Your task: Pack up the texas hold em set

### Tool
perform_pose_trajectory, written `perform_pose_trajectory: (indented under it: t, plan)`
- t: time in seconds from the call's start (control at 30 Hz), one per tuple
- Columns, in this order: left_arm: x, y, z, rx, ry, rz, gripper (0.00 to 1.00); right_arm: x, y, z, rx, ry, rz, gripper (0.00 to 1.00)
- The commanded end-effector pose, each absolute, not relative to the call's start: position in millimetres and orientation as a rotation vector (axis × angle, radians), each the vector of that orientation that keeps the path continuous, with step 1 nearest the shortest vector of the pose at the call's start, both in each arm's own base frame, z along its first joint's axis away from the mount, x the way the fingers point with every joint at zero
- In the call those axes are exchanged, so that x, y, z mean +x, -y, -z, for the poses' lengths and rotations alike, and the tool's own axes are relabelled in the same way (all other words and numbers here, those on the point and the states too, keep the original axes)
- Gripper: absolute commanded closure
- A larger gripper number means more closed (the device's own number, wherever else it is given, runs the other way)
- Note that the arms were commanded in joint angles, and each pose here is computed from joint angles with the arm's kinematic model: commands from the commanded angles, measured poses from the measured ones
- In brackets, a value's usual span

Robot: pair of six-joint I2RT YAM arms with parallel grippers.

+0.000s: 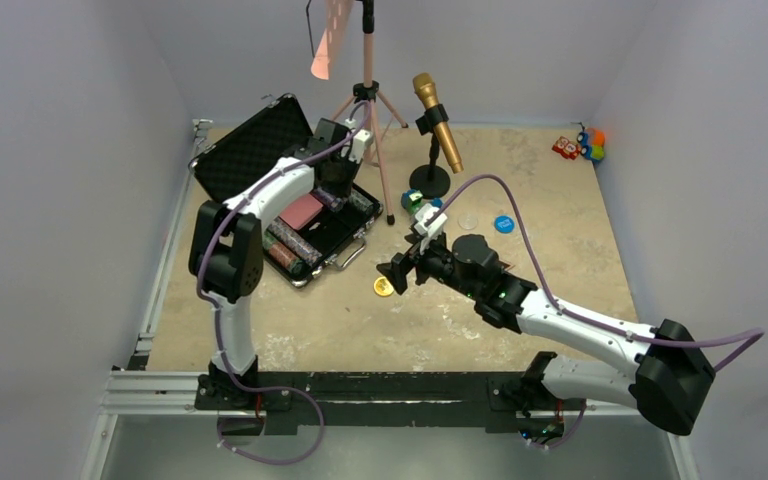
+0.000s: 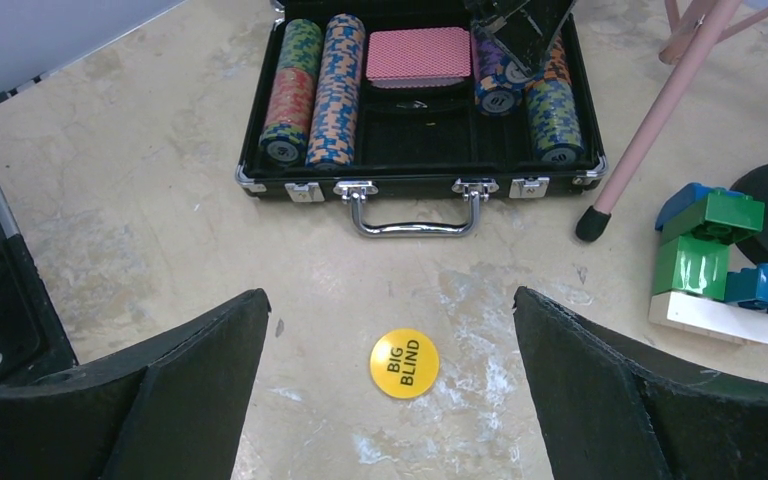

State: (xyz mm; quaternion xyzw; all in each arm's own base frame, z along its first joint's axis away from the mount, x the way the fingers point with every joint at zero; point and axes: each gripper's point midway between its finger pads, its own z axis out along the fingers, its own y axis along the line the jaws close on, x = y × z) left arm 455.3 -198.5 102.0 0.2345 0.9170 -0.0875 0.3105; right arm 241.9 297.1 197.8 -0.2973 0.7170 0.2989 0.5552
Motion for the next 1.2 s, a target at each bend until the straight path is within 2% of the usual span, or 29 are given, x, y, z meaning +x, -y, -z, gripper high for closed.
perform_pose_trajectory:
  t: [0.0,0.33,0.9,1.17]
  plan:
    - [479,199,-118,0.631,-2.343,0.161,1.0,245,-295,-213,-0.662,-1.63,-0.72,0.04]
    - [476,195,-96,0.652,-2.395,0.137,1.0,247,-293,-211,-0.659,-1.635,-0.722,0.04]
    - [481,185,-91,0.589,-2.427,0.064,1.0,247,-290,-212,-0.651,-1.629,-0.73,0.04]
    - [480,184,-87,0.571,-2.452,0.052,0.88,247,-289,-212,-0.649,-1.63,-0.73,0.04]
